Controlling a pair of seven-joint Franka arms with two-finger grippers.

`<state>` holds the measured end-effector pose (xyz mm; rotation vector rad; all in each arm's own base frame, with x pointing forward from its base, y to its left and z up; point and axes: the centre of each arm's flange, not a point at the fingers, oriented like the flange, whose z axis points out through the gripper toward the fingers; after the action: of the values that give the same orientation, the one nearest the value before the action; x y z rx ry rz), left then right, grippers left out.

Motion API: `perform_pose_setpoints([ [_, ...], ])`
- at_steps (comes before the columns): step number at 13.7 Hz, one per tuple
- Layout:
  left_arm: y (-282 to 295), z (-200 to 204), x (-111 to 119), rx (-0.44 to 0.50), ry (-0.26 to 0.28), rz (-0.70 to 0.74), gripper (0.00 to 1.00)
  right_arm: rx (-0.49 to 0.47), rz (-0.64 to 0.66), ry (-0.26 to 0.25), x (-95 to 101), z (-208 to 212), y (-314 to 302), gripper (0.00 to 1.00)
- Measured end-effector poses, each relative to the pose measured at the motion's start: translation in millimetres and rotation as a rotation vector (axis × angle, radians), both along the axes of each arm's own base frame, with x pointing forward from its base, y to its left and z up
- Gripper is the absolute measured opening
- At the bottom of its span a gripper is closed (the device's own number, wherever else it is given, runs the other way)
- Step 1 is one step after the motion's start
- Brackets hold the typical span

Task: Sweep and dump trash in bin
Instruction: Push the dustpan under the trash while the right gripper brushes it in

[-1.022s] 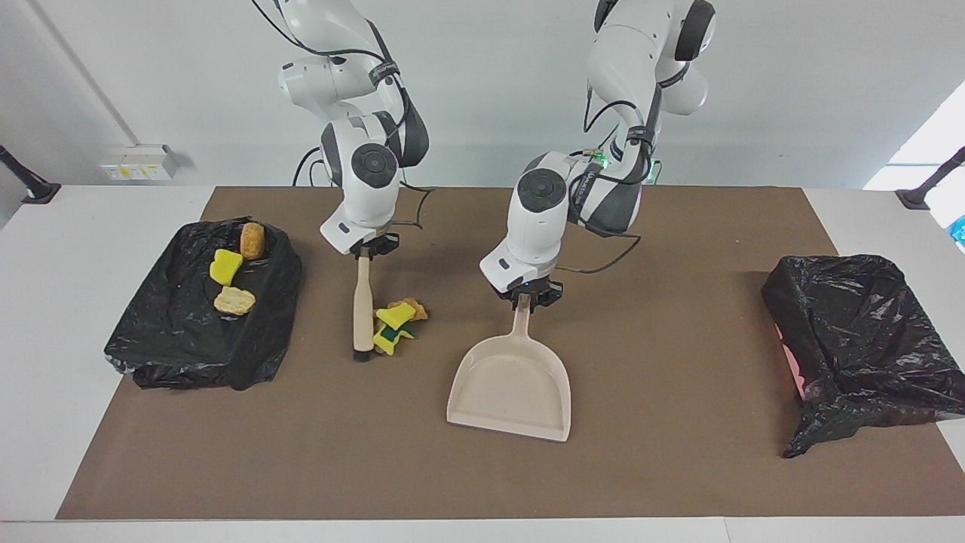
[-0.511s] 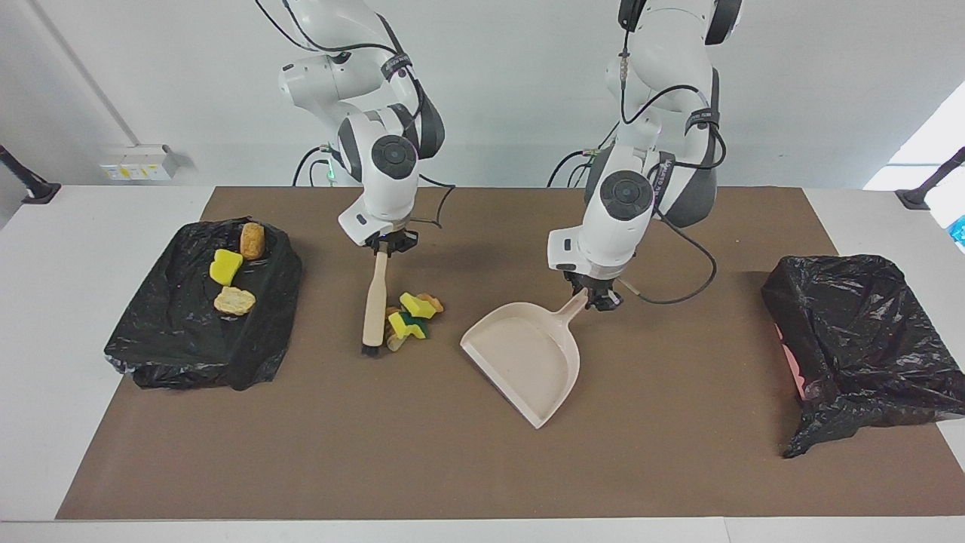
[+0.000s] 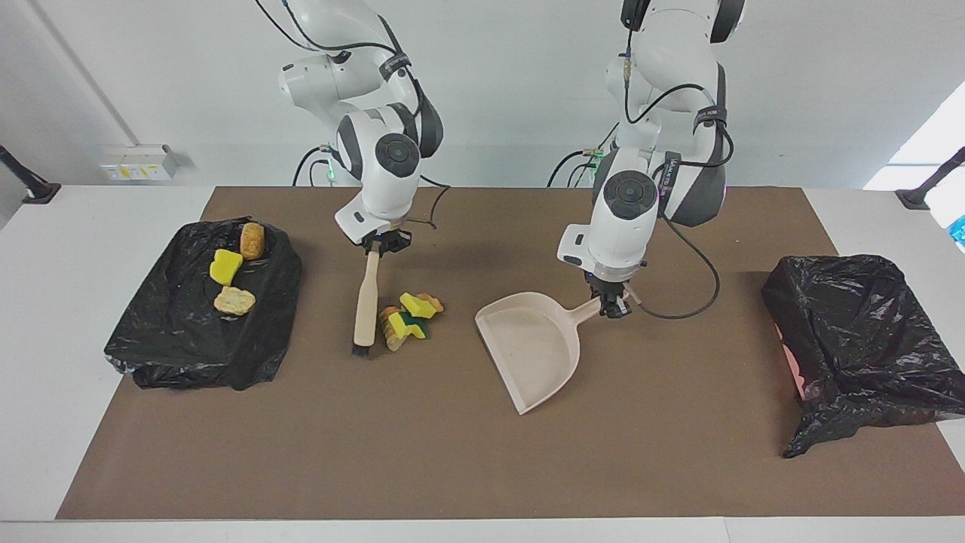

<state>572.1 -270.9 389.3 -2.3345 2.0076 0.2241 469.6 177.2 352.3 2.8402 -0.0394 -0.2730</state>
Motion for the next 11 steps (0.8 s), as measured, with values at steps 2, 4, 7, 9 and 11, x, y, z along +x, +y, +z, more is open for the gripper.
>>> perform_pose_setpoints([
  [2, -8, -6, -15, 0.017, -0.028, -0.06, 0.33, 0.054, 0.039, 0.027, -1.8, -3, 3, 0.26],
  [4, -20, -11, -33, 0.012, -0.046, -0.102, 0.33, 0.077, 0.04, 0.04, -4.0, -4, 5, 0.26],
  [7, -37, -13, -56, 0.011, -0.051, -0.111, 0.33, 0.148, 0.01, 0.048, -8.1, -5, 21, 0.26],
  [9, -45, -14, -69, 0.008, -0.06, -0.105, 0.33, 0.227, -0.009, 0.04, -12.0, -6, 44, 0.26],
  [11, -45, -20, -77, -0.001, -0.073, -0.095, 0.33, 0.306, -0.026, 0.034, -15.0, -14, 75, 0.26],
])
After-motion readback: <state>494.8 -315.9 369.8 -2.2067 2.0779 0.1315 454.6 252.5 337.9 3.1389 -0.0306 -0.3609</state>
